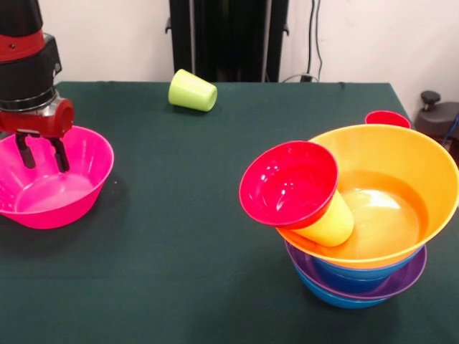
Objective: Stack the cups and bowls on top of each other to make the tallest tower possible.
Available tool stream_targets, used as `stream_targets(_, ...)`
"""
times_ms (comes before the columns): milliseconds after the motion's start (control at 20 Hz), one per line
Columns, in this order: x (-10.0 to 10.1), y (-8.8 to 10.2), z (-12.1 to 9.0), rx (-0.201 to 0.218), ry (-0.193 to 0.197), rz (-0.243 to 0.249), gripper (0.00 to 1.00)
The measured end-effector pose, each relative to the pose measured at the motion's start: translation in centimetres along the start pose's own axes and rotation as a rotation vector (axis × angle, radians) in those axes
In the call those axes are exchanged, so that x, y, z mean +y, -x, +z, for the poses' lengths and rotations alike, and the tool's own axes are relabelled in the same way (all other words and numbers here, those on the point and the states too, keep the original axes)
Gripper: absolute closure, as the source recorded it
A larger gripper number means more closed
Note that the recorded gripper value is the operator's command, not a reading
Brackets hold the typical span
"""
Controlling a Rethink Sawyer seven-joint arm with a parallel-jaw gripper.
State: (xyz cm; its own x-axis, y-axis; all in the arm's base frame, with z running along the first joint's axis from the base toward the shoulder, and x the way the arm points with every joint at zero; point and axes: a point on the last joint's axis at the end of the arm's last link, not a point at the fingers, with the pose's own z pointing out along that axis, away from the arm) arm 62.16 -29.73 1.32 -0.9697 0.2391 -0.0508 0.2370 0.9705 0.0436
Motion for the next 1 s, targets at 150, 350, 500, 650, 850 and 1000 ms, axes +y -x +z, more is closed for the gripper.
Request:
stream_targets(150, -0.2, 0.2, -0.7, -0.006, -0.014, -0.003, 0.00)
stream_targets(350, -0.1, 0.6, -1.7, -0.016, -0.030, -0.012, 0.00)
stream_targets(500, 0.6, 1.2, -2.7, -0.027, -0.045, -0.026, 0.00)
stream_targets(650, 1.8, 1.6, -3.3, -0.034, -0.059, -0.049, 0.00)
stream_targets(850, 3.4, 2.0, -3.8, -0.044, -0.078, -0.078, 0.00)
stream_targets(1000, 4.3, 2.2, -3.8, -0.054, -0.085, -0.095, 0.00)
